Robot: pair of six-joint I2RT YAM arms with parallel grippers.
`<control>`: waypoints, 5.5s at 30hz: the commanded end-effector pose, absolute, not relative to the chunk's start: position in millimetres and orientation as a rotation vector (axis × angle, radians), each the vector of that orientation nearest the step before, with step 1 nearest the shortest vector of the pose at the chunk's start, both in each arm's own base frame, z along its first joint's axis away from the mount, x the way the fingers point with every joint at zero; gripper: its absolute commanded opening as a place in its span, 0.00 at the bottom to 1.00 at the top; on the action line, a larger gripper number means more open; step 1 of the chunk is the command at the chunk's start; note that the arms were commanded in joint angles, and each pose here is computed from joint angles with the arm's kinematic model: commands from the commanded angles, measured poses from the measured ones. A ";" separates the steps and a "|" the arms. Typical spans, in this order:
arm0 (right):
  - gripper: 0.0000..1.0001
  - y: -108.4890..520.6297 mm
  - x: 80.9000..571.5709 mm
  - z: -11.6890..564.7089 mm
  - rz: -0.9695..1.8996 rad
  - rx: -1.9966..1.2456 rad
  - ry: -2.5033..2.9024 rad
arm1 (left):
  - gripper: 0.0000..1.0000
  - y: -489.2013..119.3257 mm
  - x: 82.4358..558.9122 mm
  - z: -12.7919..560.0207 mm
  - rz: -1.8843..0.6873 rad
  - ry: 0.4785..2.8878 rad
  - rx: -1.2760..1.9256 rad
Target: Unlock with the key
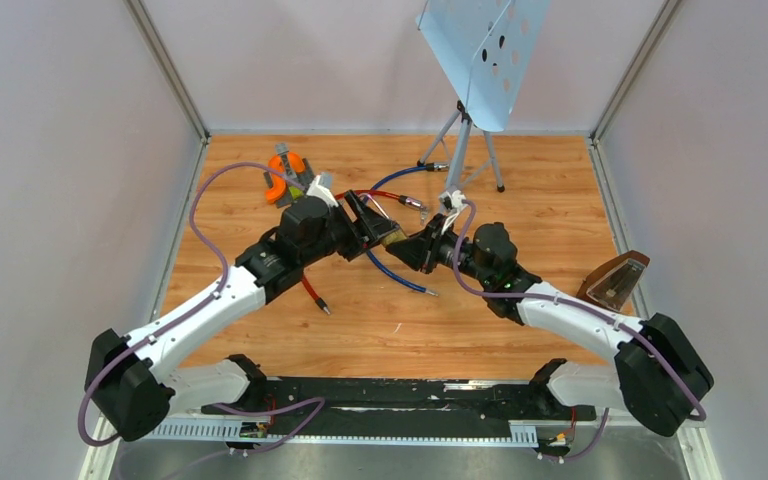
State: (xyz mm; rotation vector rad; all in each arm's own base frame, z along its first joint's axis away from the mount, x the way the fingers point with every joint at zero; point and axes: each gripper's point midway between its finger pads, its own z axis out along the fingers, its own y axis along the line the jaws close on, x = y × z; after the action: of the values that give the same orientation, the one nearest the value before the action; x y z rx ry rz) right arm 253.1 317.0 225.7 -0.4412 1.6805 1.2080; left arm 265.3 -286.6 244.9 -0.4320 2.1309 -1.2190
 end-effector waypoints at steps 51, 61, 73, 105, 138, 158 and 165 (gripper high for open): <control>0.00 260.4 285.5 153.9 0.189 -0.591 1.910 | 0.63 -246.9 258.4 253.8 -1.160 2.326 -0.403; 0.00 249.7 276.3 122.4 0.146 -0.608 2.107 | 0.94 -119.8 265.4 247.6 -0.450 2.235 -0.470; 0.00 319.9 219.3 228.8 0.918 -0.581 1.871 | 1.00 -195.4 286.5 229.0 -1.020 2.009 -0.367; 0.00 317.1 216.3 271.1 1.211 -0.474 1.735 | 0.86 -231.6 285.4 228.3 -1.360 1.888 -0.346; 0.00 278.4 262.7 123.5 0.428 -0.644 2.080 | 0.08 -219.1 262.5 161.0 -1.097 2.368 -0.454; 0.00 340.0 227.6 122.1 0.520 -0.813 2.037 | 0.74 -181.5 244.6 117.9 -0.835 2.441 -0.515; 0.00 348.9 213.4 181.0 0.794 -0.727 1.937 | 0.90 -198.5 251.9 118.6 -0.989 2.357 -0.490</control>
State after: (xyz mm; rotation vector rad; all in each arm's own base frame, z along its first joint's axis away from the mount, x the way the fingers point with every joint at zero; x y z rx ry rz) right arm 206.2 318.1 90.8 -0.8794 2.1510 0.5081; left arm 236.2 -186.3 100.9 -0.5311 2.4776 -0.8744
